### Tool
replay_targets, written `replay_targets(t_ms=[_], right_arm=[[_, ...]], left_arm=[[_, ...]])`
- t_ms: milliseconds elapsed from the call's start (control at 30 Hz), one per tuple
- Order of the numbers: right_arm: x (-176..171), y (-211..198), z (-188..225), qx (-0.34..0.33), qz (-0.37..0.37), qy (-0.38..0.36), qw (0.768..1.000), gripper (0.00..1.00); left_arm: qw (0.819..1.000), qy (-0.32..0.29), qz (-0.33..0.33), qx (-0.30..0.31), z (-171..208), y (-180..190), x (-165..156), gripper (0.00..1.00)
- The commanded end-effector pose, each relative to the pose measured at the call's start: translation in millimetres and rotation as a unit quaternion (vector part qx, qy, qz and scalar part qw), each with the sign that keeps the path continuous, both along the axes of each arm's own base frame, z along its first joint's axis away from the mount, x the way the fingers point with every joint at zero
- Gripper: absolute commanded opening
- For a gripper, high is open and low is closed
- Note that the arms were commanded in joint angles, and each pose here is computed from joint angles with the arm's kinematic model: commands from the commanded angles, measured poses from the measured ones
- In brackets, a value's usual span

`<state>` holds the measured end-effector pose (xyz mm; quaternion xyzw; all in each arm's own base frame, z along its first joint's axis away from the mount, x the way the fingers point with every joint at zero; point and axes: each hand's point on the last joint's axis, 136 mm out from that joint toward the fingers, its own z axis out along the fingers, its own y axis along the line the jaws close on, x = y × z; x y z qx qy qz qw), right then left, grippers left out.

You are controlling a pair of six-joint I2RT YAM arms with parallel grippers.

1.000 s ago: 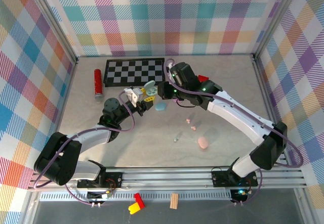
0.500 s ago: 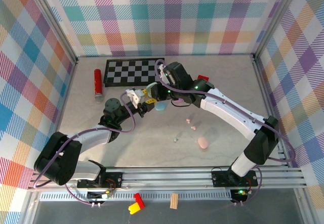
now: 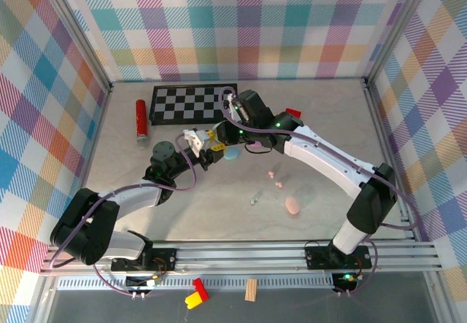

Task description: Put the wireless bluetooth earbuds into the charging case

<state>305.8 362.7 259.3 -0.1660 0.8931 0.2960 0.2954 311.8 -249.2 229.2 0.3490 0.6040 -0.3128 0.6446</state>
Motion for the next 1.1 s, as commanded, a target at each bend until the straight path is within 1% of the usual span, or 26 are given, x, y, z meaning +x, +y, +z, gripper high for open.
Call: replay_targets(t_ms=[0, 67, 200, 333, 367, 500, 567, 700, 867, 933, 1067], right_arm=[[3, 4, 7, 0.002, 0.002, -0.016, 1.000, 0.18], [2, 4, 7, 0.004, 0.002, -0.012, 1.000, 0.22], [-2, 1, 13, 0.014, 0.002, -0.015, 1.000, 0.38], [-8, -7, 26, 0.030, 0.001, -0.036, 0.999, 0.47], [-10, -10, 31, 0.036, 0.001, -0.041, 0.999, 0.48], [-18, -28, 37, 0.040, -0.016, -0.057, 0.997, 0.50], [-24, -45, 30, 0.032, -0.034, -0.061, 0.997, 0.50], [-39, -77, 1, 0.013, -0.068, -0.045, 0.997, 0.49], [-62, -113, -58, -0.023, -0.105, 0.041, 0.993, 0.50], [-73, -113, -78, -0.025, -0.097, 0.077, 0.992, 0.51], [-92, -97, -121, -0.036, -0.044, 0.149, 0.987, 0.52]], left_arm=[[0.999, -0.034, -0.018, -0.008, 18, -7, -5, 0.40], [0.999, -0.033, -0.017, -0.010, 18, -6, -4, 0.40], [0.999, -0.029, -0.011, -0.015, 19, -5, -2, 0.40], [1.000, -0.025, -0.002, -0.019, 19, -3, 0, 0.40], [0.999, -0.026, -0.001, -0.020, 20, -2, 0, 0.40], [0.999, -0.023, 0.004, -0.025, 23, 3, 2, 0.40], [0.999, -0.023, 0.007, -0.027, 24, 5, 3, 0.40], [0.999, -0.022, 0.008, -0.029, 25, 7, 4, 0.40], [0.999, -0.023, 0.011, -0.036, 29, 10, 5, 0.40], [0.999, -0.025, 0.013, -0.039, 32, 12, 4, 0.40], [0.999, -0.026, 0.014, -0.043, 36, 15, 3, 0.40]])
